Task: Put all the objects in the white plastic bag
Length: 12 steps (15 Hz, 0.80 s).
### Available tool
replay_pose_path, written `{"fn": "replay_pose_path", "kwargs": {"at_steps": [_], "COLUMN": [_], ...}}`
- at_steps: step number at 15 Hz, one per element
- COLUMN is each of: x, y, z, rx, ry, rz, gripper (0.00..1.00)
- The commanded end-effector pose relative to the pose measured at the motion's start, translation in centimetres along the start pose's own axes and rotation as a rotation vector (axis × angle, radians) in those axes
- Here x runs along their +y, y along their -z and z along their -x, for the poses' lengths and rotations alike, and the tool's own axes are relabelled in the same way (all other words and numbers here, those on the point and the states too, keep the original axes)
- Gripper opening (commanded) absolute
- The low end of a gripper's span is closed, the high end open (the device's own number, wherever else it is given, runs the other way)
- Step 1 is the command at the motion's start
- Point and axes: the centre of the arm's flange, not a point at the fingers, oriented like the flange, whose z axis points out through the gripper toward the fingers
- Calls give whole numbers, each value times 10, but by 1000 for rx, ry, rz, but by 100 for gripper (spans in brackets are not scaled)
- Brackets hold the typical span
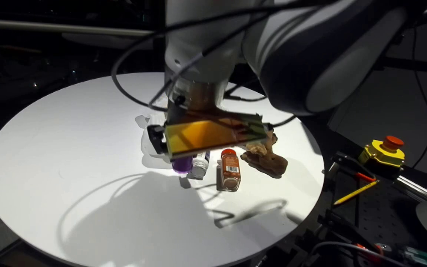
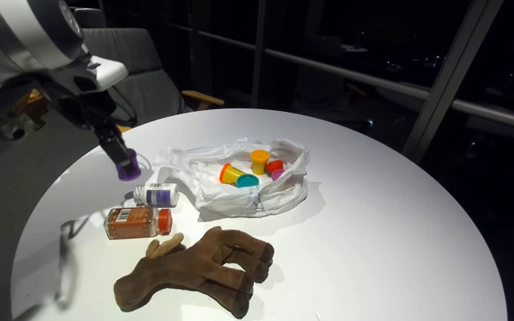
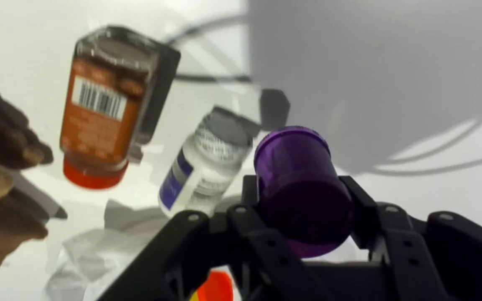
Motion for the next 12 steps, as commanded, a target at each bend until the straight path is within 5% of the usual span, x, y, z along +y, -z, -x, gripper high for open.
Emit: {"fn": "replay_pose_path", "kwargs": {"at_steps": [1, 6, 12], "x": [-17, -7, 11], "y": [47, 25, -59], "z": [-74, -160, -207], "rx": [116, 241, 306], "ry": [-23, -63, -64], "rz": [74, 87, 75], "gripper": [25, 25, 25]}}
